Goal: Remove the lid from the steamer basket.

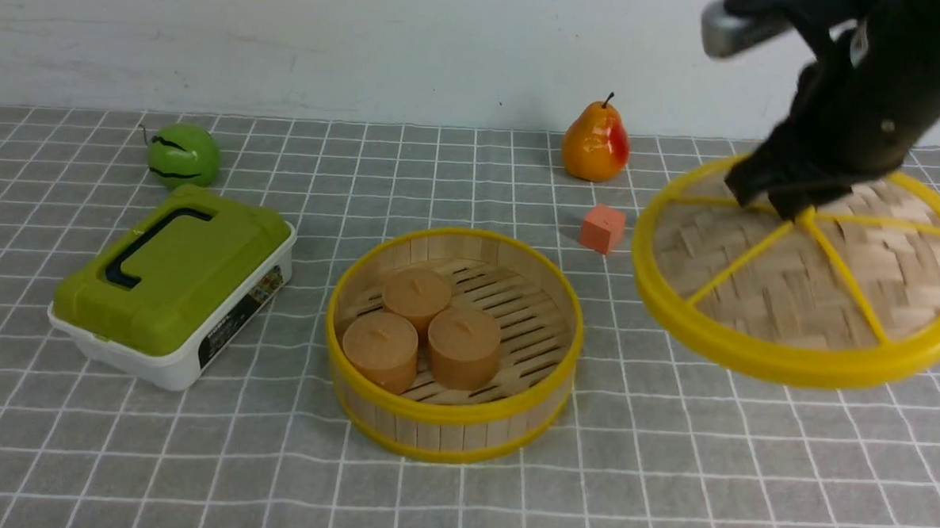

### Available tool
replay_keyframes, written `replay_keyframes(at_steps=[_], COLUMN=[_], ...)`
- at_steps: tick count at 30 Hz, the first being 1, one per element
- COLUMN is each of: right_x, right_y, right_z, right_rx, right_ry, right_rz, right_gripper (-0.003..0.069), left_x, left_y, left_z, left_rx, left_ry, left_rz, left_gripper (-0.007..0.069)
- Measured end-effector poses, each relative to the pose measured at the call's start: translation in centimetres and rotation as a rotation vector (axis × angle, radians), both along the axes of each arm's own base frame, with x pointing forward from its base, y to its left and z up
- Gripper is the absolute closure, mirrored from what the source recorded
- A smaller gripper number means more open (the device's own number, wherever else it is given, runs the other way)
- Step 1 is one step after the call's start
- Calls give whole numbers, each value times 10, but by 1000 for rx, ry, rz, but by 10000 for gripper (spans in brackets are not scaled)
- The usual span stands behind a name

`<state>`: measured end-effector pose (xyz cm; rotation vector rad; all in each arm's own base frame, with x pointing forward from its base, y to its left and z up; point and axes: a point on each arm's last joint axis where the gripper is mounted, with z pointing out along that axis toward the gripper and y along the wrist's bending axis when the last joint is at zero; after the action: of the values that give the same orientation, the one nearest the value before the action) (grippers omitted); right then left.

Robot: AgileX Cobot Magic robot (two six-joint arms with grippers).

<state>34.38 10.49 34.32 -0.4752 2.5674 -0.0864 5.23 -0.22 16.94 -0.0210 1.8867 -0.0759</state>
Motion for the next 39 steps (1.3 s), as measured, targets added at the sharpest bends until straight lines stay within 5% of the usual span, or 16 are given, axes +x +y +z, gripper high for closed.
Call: replay_keyframes(at_steps=[7, 16, 22, 24, 29, 35, 39], right_x=[20, 46, 49, 47, 35, -3, -48], right_y=[-24, -26, -25, -25, -26, -32, -39], right_z=[-81, -133, -144, -142, -111, -32, 28], right_rx=[64, 90, 100, 102, 132, 178, 221], right_ry=[12, 13, 35, 37, 18, -127, -268], right_rz=[-136, -167, -177, -180, -189, -132, -68], right_gripper=[575, 574, 449, 322, 187, 192, 331], left_x=[0, 0, 0, 0, 0, 0, 0], left_y=[0, 0, 0, 0, 0, 0, 0], left_z=[0, 0, 0, 0, 0, 0, 0], left_rx=[0, 0, 0, 0, 0, 0, 0], left_ry=[0, 0, 0, 0, 0, 0, 0], left_rz=[0, 0, 0, 0, 0, 0, 0], left_gripper=[386, 386, 386, 386, 386, 386, 386])
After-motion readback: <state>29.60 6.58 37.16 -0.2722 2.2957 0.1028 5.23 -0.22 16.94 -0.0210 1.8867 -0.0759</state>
